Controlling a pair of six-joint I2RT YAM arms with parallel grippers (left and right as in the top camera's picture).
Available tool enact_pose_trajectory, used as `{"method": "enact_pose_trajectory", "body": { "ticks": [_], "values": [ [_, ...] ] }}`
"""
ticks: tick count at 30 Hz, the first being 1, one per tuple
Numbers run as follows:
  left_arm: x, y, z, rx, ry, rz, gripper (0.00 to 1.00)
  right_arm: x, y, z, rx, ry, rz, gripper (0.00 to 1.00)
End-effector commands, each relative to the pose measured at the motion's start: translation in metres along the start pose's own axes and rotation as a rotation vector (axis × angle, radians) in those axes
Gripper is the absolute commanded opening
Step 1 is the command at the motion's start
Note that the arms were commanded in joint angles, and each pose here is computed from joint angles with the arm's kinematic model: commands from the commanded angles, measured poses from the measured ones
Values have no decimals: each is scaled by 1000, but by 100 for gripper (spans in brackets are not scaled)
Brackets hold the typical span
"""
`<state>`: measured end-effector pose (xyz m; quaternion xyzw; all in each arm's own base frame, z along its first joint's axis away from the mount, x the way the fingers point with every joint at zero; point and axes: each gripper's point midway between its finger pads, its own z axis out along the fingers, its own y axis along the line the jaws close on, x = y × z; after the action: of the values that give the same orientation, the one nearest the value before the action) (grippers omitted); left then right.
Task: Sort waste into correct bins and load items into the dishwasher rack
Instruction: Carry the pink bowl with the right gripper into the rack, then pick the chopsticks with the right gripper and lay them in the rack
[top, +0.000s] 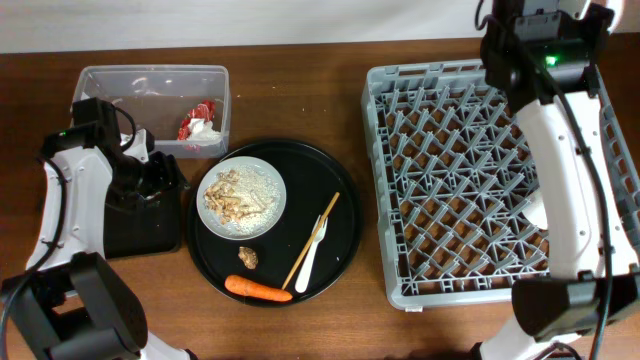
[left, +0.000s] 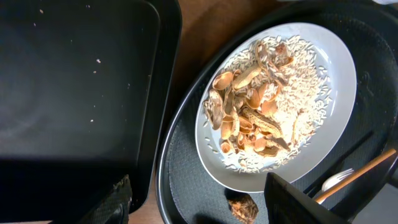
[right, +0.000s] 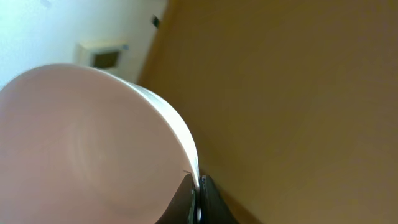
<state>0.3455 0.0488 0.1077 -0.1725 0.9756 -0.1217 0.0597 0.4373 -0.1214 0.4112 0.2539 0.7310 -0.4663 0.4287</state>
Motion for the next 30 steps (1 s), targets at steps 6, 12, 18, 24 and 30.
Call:
{"method": "enact_pose_trajectory", "body": {
  "ticks": [6, 12, 18, 24, 30],
  "values": [
    [1, -2, -7, 2, -14, -2, 68, 26, -16, 75, 375, 113, -323, 4],
    [1, -3, -7, 5, -15, -2, 68, 31, -8, 81, 391, 138, -420, 4],
    [1, -3, -7, 5, -14, -2, 68, 117, 50, 98, 355, 216, -654, 4],
    [1, -3, -7, 6, -13, -10, 68, 208, 113, 77, 197, 194, -789, 4],
    [1, -3, -7, 6, -14, -10, 68, 205, 138, 48, 141, 131, -811, 83]
  ]
}}
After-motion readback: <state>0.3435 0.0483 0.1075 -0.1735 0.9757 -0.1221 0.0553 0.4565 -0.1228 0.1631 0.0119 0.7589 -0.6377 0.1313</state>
